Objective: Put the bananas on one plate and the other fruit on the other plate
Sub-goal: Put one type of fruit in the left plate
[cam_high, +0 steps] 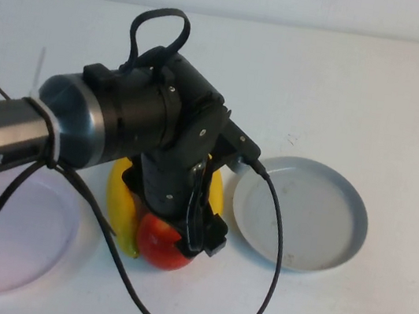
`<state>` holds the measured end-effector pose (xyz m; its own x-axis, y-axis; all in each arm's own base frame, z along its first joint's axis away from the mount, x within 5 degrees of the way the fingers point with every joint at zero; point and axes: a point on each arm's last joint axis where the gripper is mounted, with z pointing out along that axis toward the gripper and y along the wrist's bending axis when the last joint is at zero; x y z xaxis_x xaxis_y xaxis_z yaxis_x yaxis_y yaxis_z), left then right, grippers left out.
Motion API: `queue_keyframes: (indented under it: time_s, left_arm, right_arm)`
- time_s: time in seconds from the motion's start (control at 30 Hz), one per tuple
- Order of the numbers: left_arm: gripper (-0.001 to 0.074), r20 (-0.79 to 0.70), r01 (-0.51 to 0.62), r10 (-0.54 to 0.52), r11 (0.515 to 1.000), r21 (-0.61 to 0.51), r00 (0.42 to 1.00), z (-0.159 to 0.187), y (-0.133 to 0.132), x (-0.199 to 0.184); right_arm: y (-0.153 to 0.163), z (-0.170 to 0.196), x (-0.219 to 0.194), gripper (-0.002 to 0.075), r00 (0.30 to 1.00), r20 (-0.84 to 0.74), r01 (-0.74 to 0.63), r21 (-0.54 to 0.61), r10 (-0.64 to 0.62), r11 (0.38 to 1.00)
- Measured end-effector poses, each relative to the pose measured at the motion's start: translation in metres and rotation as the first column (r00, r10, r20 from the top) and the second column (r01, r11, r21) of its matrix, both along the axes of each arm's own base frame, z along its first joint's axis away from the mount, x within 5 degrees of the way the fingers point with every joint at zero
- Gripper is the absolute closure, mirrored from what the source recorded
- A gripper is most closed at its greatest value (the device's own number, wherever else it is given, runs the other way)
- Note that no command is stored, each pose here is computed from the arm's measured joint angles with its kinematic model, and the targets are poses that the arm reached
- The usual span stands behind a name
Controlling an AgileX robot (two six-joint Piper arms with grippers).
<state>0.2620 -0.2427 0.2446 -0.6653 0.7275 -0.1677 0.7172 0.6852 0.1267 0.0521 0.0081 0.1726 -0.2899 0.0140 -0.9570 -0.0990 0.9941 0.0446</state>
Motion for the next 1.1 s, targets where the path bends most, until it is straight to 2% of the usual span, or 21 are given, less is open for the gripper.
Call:
queue_keyframes:
  time_s: [0.4, 0.57, 0.9, 1.1]
  left_arm:
    - [0.0108, -0.023, -0.036, 0.036, 0.999, 0.005, 0.999, -0.010, 0.004, 0.009]
    - [0.0108, -0.058, -0.060, 0.058, 0.998, -0.035, 0.997, -0.011, 0.009, 0.014]
    - [0.0110, -0.084, -0.046, 0.042, 0.998, -0.046, 0.996, -0.020, 0.004, 0.017]
    - [0.0176, -0.085, -0.044, 0.040, 0.998, -0.045, 0.996, -0.020, 0.004, 0.018]
  right_arm:
    - [0.000, 0.000, 0.000, 0.0743, 1.000, 0.000, 0.000, 0.000, 0.000, 1.000]
    - [0.000, 0.000, 0.000, 0.0743, 1.000, 0.000, 0.000, 0.000, 0.000, 1.000]
    - [0.000, 0.000, 0.000, 0.0743, 1.000, 0.000, 0.000, 0.000, 0.000, 1.000]
    - [0.000, 0.000, 0.000, 0.0743, 1.000, 0.000, 0.000, 0.000, 0.000, 1.000]
